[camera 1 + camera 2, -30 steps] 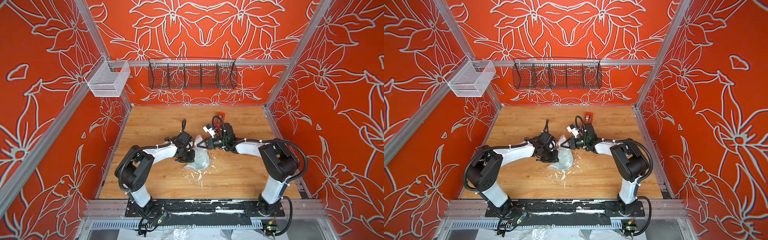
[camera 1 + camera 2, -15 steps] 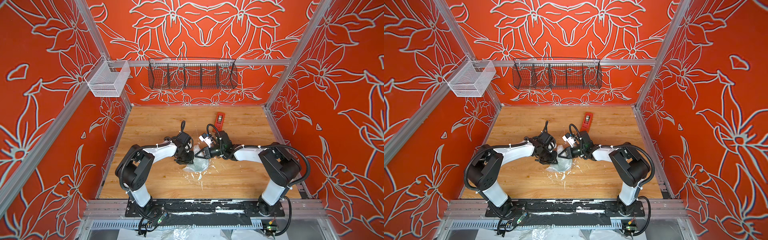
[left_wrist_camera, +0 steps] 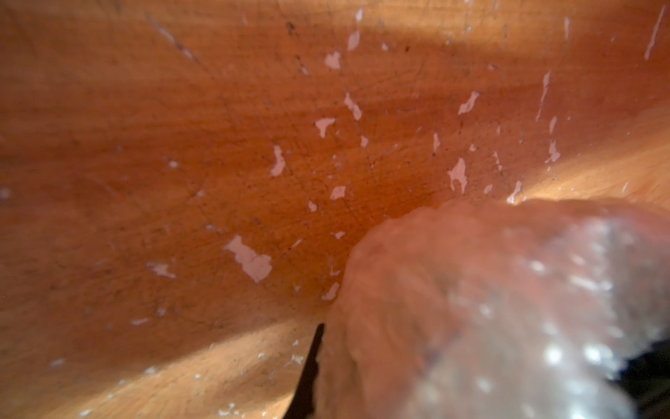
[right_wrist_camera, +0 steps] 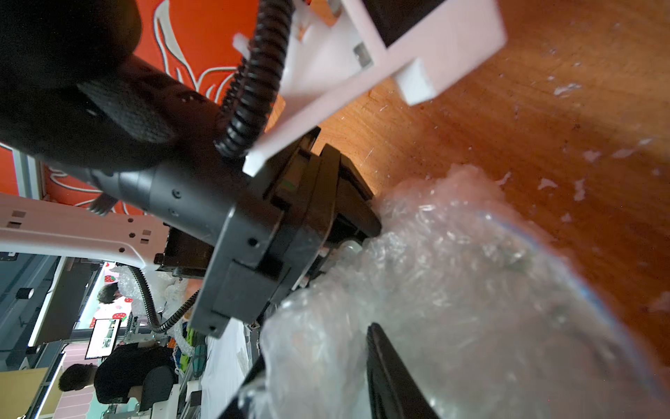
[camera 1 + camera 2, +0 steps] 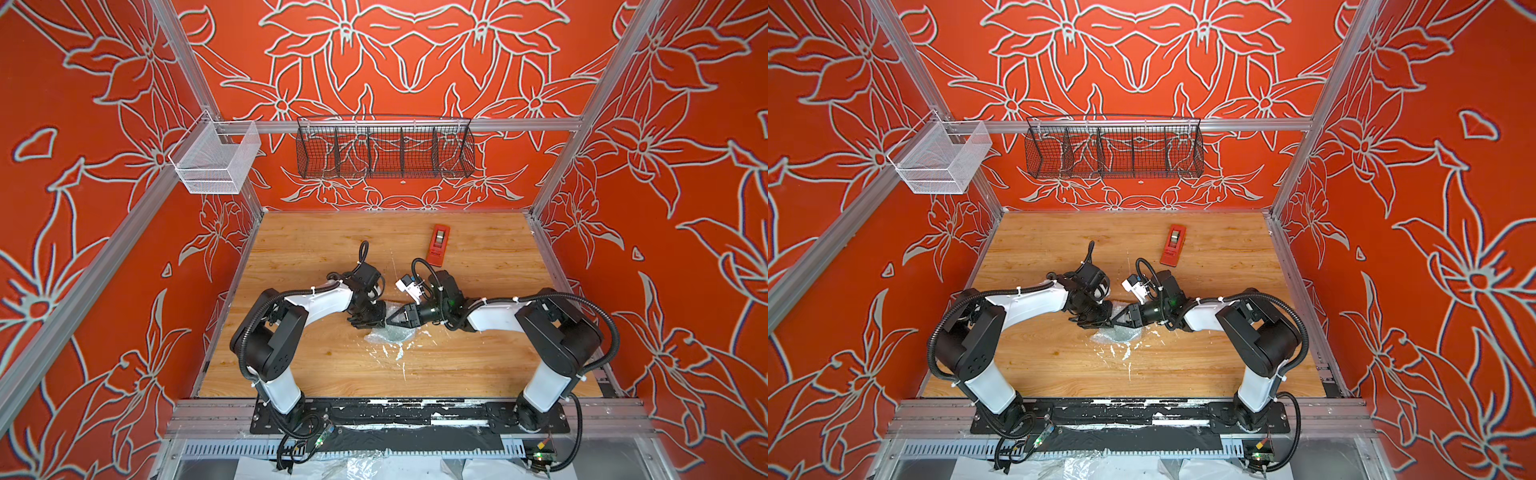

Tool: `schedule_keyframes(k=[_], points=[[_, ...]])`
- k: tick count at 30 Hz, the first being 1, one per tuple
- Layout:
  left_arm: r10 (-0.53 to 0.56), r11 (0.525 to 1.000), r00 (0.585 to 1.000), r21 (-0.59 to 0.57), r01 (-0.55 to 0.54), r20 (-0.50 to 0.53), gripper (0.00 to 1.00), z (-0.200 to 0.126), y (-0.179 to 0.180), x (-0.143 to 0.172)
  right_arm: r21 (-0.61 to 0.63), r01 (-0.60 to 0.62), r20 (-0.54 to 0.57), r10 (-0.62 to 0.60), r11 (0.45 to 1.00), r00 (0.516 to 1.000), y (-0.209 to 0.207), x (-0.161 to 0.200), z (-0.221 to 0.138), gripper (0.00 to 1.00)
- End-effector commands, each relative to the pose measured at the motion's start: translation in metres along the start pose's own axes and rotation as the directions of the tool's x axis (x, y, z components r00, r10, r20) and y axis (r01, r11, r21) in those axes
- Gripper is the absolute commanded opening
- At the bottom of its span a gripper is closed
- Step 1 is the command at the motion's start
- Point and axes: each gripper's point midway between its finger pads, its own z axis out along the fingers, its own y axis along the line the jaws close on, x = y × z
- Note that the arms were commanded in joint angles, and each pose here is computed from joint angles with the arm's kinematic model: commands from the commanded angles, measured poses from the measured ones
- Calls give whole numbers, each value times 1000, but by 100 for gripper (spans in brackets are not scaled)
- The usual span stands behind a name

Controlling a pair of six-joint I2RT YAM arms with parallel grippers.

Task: Wrap bowls in bubble wrap
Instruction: Wrap the bowl in bubble wrap.

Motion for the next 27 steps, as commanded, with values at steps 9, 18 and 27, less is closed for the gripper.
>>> schedule_keyframes(k=[9,18,27], points=[[-65,998,988,21,63,138,0,-21,-5,-42,203,-115,-199,156,972,967,-34,60,7,31],[-94,995,982,57,85,165,10,-35,-12,-48,334,-62,-275,160,941,948,-59,69,12,24],[-163,984,970,105,145,181,32,-49,-14,-55,377,-22,-316,151,926,937,-66,73,16,24]])
